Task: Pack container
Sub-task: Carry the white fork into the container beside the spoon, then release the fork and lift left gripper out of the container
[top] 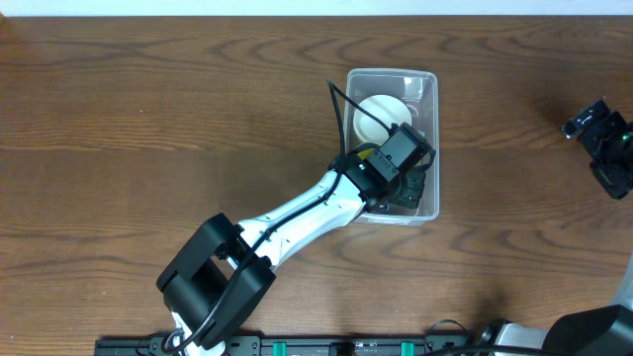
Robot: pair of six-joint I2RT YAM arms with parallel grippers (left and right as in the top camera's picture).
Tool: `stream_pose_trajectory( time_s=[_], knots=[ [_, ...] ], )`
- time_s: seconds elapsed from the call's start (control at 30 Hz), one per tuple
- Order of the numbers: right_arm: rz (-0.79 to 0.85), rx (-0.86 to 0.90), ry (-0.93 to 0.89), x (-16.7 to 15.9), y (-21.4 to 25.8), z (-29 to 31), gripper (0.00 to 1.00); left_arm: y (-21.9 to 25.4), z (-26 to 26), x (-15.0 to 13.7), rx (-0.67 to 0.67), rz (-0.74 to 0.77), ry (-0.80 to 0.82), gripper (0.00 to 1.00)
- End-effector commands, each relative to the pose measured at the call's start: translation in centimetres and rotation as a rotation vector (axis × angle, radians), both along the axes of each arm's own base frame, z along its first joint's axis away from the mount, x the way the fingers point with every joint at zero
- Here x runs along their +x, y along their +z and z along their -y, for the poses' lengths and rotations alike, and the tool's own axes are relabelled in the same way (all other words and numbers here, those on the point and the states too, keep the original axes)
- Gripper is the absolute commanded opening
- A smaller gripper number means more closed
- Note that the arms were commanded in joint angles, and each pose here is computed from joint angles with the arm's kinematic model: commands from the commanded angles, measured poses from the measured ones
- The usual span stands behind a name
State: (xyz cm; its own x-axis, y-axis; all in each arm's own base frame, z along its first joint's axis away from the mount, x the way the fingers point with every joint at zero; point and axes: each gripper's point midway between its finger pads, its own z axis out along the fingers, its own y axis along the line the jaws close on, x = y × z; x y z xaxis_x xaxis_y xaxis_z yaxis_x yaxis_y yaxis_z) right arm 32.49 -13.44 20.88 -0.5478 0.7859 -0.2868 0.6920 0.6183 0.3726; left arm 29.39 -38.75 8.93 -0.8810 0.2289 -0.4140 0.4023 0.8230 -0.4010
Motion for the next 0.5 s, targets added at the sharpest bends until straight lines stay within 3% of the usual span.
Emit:
stream_pose_trajectory(
  time_s=[0.0, 0.3, 0.47],
  knots=[
    [0.001, 0.003, -0.011, 0.0, 0.0, 0.2, 0.99, 1.9, 0.9, 1.2, -0.036, 0.043, 0.0, 0.06],
    [0.001, 0.003, -0.011, 0.0, 0.0, 0.2, 0.99, 5.4, 2.7, 0.7, -0.122, 0.027, -0.054, 0.06],
    [0.001, 0.003, -0.011, 0.0, 0.0, 0.2, 0.99, 9.1, 0.4, 0.2, -0.011, 0.059, -0.104, 0.09]
  ],
)
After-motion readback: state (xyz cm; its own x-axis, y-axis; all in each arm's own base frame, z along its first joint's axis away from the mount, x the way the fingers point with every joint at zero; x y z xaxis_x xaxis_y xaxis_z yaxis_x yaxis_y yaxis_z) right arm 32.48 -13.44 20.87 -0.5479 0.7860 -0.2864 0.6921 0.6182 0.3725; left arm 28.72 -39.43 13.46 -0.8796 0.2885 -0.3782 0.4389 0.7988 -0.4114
